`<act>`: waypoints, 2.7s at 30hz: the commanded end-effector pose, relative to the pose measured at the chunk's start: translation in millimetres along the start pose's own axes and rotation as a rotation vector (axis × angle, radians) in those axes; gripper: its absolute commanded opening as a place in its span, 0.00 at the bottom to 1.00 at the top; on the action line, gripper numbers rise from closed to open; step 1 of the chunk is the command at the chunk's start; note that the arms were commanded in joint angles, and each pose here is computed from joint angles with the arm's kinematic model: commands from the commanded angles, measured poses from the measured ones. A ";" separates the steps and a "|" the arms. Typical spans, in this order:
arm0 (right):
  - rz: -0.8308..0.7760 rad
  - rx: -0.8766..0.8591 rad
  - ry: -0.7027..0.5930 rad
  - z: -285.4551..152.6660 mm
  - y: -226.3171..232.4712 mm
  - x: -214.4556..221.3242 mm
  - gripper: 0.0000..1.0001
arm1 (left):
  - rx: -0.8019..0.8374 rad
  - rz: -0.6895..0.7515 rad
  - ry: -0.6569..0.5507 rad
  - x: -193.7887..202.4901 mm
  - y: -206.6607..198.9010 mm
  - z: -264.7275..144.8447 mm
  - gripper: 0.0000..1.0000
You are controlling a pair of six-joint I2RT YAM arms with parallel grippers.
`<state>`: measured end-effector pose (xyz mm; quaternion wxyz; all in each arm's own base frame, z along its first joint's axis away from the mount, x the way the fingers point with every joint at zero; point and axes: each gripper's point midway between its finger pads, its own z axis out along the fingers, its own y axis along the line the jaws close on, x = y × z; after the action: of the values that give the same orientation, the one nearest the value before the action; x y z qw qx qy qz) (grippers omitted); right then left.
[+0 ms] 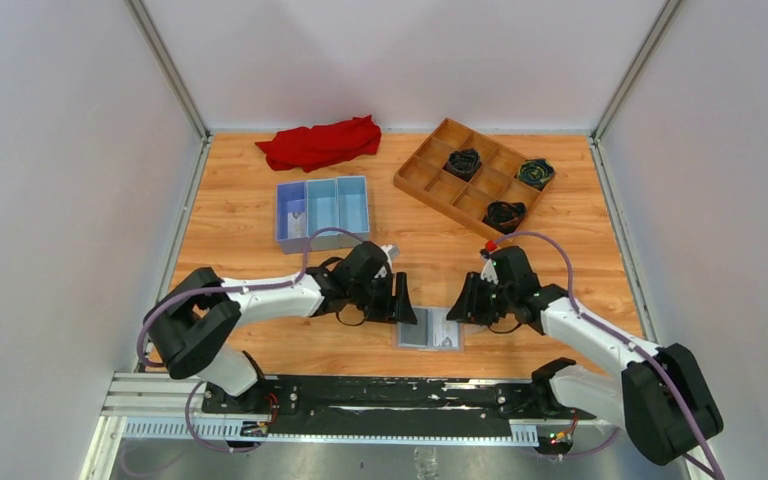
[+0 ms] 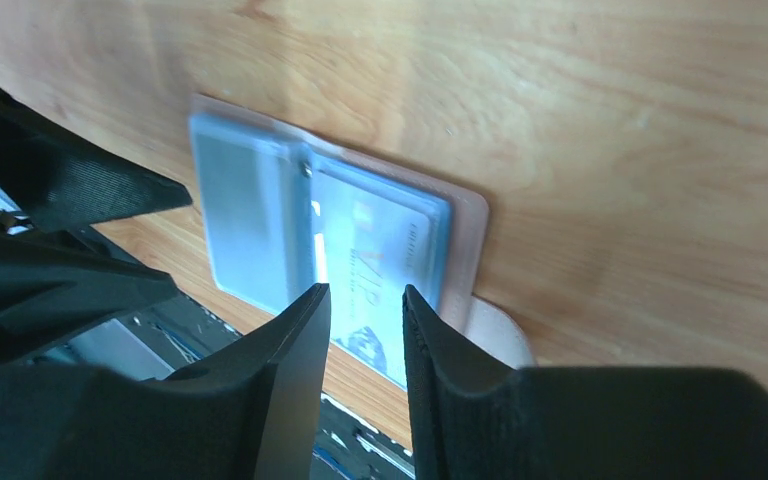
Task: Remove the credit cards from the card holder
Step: Remove the credit card from the card holder.
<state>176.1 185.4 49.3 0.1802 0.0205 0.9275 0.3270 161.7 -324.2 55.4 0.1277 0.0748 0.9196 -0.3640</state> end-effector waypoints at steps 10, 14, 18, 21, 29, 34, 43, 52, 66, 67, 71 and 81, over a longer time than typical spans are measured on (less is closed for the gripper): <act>0.050 0.080 0.092 12.0 -32.9 30.2 0.37 | 0.044 0.046 0.067 7.1 -14.6 17.6 0.61; 0.061 0.073 0.099 13.9 -33.3 32.9 0.36 | 0.067 0.068 0.067 5.8 -28.0 19.1 0.61; 0.065 0.073 0.096 14.6 -34.6 34.1 0.36 | 0.103 0.088 0.060 3.4 -46.6 17.0 0.60; 0.072 0.069 0.105 15.5 -34.9 36.5 0.36 | 0.132 0.102 0.058 2.9 -61.4 14.9 0.60; 0.080 0.068 0.098 14.4 -35.7 38.2 0.36 | 0.208 0.146 0.076 3.7 -99.7 15.9 0.60; 0.074 0.083 0.081 8.4 -35.1 35.0 0.36 | 0.221 0.158 0.101 8.5 -108.3 22.7 0.60; 0.017 0.130 -0.084 -23.1 -30.1 10.4 0.39 | 0.223 0.166 0.115 7.2 -111.8 31.4 0.60; -0.012 0.123 -0.144 -38.0 -23.0 1.6 0.41 | 0.203 0.160 0.072 3.3 -107.5 22.2 0.60; -0.098 -0.082 -0.021 -21.8 26.4 3.7 0.42 | 0.092 0.027 0.053 5.9 -54.1 21.1 0.60; -0.096 -0.095 -0.007 -19.2 28.3 5.2 0.42 | 0.085 0.022 0.058 7.3 -51.3 22.7 0.60; -0.083 -0.121 0.035 -9.1 29.8 10.9 0.41 | 0.068 0.008 0.062 9.9 -39.6 30.3 0.59; -0.062 -0.066 0.063 6.1 9.0 20.6 0.40 | 0.022 -0.048 0.066 16.8 -10.1 41.2 0.49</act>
<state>167.0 199.0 57.6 0.1766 -0.0188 0.9180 0.3545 145.5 -361.9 37.5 0.0803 0.0796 0.9184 -0.3792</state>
